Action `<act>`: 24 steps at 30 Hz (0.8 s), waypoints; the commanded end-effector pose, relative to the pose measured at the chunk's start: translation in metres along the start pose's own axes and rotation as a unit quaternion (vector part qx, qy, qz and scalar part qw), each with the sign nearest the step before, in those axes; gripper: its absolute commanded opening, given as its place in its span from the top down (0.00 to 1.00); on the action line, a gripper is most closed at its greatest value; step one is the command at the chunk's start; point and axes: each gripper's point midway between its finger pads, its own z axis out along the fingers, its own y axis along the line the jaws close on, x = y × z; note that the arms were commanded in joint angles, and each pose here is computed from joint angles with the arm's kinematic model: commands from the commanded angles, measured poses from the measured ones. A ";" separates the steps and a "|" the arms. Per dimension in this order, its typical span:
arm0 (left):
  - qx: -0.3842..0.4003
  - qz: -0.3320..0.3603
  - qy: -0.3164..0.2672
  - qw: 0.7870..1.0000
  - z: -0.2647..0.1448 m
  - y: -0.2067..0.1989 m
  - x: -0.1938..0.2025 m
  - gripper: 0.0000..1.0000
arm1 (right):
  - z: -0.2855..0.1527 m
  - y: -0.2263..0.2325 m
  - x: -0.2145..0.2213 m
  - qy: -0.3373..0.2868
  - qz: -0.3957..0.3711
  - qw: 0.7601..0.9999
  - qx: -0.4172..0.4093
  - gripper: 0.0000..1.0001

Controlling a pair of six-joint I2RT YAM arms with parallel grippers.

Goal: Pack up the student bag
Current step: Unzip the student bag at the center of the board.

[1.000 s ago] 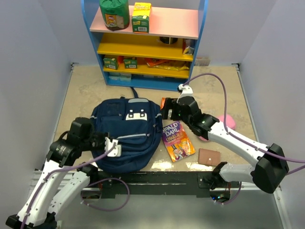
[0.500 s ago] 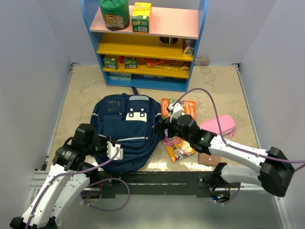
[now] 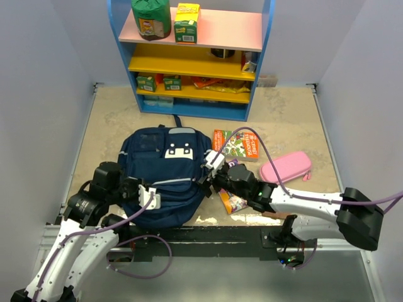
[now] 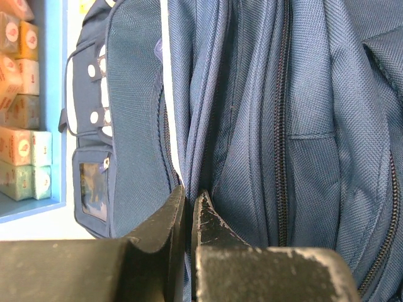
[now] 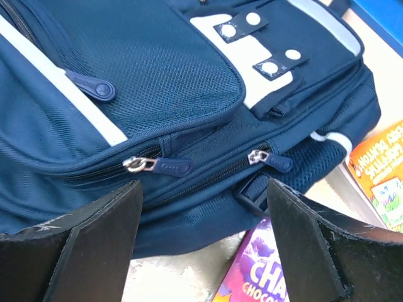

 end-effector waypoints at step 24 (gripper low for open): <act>-0.042 0.013 -0.042 0.998 -0.009 0.025 -0.025 1.00 | 0.012 0.047 -0.019 -0.036 -0.051 0.992 -0.113 0.82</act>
